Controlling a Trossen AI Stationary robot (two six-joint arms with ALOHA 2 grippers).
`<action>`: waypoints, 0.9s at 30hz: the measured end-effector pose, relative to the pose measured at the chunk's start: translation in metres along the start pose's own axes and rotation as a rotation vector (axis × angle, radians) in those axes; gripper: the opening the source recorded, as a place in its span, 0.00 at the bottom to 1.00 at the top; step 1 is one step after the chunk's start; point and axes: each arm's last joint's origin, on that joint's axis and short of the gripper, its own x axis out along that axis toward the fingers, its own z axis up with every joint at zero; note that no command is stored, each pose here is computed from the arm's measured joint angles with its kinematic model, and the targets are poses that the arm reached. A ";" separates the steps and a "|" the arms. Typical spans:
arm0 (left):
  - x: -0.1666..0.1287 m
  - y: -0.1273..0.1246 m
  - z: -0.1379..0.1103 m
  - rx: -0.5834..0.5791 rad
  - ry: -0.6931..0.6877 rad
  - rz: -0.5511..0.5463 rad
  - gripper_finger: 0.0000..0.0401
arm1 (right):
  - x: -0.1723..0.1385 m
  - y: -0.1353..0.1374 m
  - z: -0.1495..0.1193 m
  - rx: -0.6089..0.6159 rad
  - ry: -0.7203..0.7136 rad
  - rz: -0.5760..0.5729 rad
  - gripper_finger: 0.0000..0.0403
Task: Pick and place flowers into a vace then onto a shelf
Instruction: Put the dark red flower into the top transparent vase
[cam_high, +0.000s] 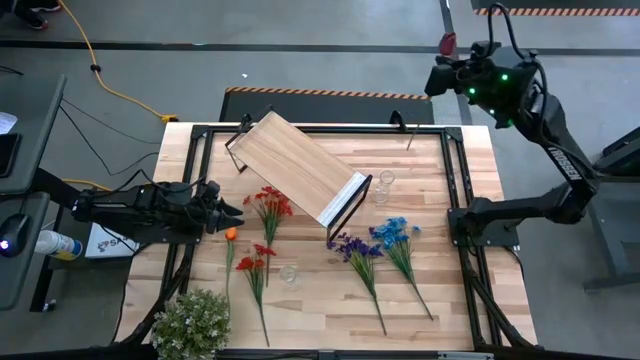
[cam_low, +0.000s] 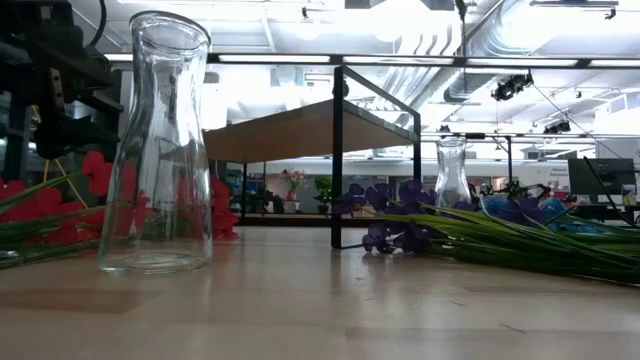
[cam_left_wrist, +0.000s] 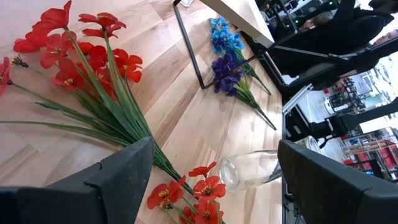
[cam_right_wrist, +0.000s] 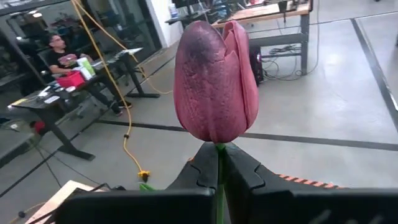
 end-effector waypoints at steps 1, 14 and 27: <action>0.000 0.000 0.000 0.000 0.000 0.000 0.94 | 0.001 0.002 0.000 -0.007 -0.004 0.013 0.00; 0.000 0.000 0.000 0.000 0.000 0.001 0.94 | -0.021 0.006 0.007 -0.096 -0.001 0.329 0.00; 0.000 0.000 0.000 0.000 0.000 0.001 0.94 | -0.072 -0.004 0.015 -0.098 -0.026 0.651 0.00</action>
